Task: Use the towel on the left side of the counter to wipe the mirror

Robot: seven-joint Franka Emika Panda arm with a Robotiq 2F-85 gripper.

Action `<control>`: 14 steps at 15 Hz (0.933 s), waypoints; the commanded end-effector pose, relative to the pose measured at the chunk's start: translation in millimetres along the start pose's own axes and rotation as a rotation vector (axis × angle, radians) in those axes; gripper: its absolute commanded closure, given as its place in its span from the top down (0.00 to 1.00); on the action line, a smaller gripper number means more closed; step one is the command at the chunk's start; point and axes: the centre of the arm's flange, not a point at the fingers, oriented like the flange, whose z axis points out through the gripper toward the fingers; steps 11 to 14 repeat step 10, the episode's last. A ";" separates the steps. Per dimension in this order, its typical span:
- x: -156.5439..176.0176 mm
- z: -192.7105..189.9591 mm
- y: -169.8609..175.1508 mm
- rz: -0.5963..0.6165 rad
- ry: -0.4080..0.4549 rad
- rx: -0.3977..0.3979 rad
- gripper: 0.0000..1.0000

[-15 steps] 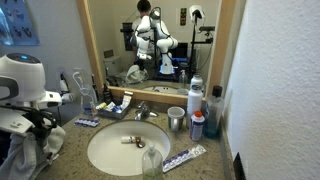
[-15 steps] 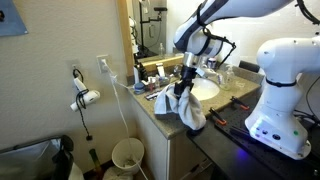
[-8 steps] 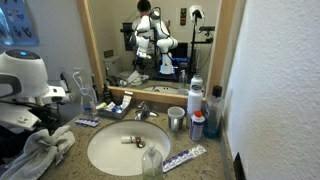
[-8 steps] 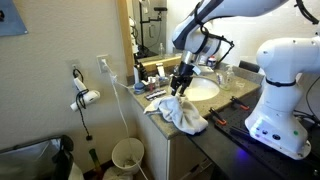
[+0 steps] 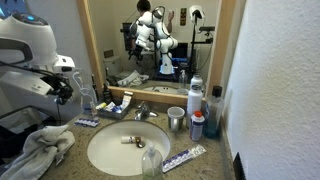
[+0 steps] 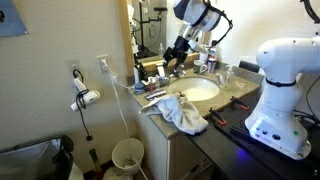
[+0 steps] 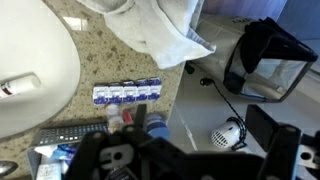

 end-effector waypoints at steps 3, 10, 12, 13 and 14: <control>30.9 -72.4 -17.7 0.038 0.033 -0.035 1.00; 41.4 -100.8 -28.3 0.068 0.033 -0.115 1.00; 41.4 -100.8 -28.3 0.068 0.033 -0.115 1.00; 41.4 -100.8 -28.3 0.068 0.033 -0.115 1.00; 41.4 -100.8 -28.3 0.068 0.033 -0.115 1.00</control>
